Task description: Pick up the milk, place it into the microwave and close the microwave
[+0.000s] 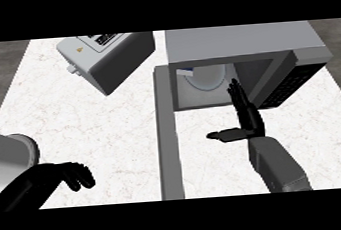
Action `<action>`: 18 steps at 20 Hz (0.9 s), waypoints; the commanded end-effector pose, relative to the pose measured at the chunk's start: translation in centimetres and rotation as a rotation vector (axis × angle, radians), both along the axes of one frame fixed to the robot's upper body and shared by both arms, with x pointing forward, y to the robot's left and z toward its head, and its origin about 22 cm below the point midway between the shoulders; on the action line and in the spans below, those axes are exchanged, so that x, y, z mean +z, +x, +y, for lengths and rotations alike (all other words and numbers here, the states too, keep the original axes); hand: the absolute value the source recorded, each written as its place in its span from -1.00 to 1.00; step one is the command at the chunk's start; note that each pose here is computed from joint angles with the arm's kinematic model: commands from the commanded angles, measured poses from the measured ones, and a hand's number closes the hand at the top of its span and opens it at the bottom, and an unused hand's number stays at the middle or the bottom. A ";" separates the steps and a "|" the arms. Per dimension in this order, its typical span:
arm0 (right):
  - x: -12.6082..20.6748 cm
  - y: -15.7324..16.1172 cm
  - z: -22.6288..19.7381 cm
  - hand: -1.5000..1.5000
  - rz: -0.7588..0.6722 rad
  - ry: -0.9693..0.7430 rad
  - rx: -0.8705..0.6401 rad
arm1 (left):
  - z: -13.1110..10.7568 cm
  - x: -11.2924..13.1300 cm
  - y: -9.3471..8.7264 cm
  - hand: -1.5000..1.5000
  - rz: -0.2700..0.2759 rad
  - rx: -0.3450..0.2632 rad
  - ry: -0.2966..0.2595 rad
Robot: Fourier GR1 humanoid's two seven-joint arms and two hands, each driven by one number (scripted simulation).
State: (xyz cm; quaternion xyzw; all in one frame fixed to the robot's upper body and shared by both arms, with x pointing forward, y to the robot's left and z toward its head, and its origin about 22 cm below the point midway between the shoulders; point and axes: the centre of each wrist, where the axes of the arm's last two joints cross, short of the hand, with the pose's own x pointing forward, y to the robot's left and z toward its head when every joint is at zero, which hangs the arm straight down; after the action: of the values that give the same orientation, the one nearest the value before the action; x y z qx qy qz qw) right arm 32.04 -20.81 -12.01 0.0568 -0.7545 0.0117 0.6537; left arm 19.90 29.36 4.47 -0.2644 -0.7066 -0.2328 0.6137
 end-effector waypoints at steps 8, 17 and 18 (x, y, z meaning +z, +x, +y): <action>-5.3 -11.3 -7.0 -1.00 0.015 -0.014 -0.112 | -3.8 -0.9 2.7 1.00 0.004 -0.077 0.138; -3.2 -17.4 -12.7 -1.00 -0.044 -0.001 -0.124 | -9.7 -2.6 4.9 1.00 -0.066 -0.147 0.194; -2.6 -17.4 -13.0 -1.00 -0.044 -0.002 -0.121 | -10.2 -3.2 4.6 1.00 -0.099 -0.145 0.185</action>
State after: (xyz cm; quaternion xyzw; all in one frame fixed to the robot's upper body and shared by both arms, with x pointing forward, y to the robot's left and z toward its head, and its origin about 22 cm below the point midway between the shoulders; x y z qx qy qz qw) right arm 17.03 -32.18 -15.73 -0.0156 -0.7578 -0.0237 0.6519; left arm 24.49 21.34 2.39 -0.2457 -0.6808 -0.3360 0.6027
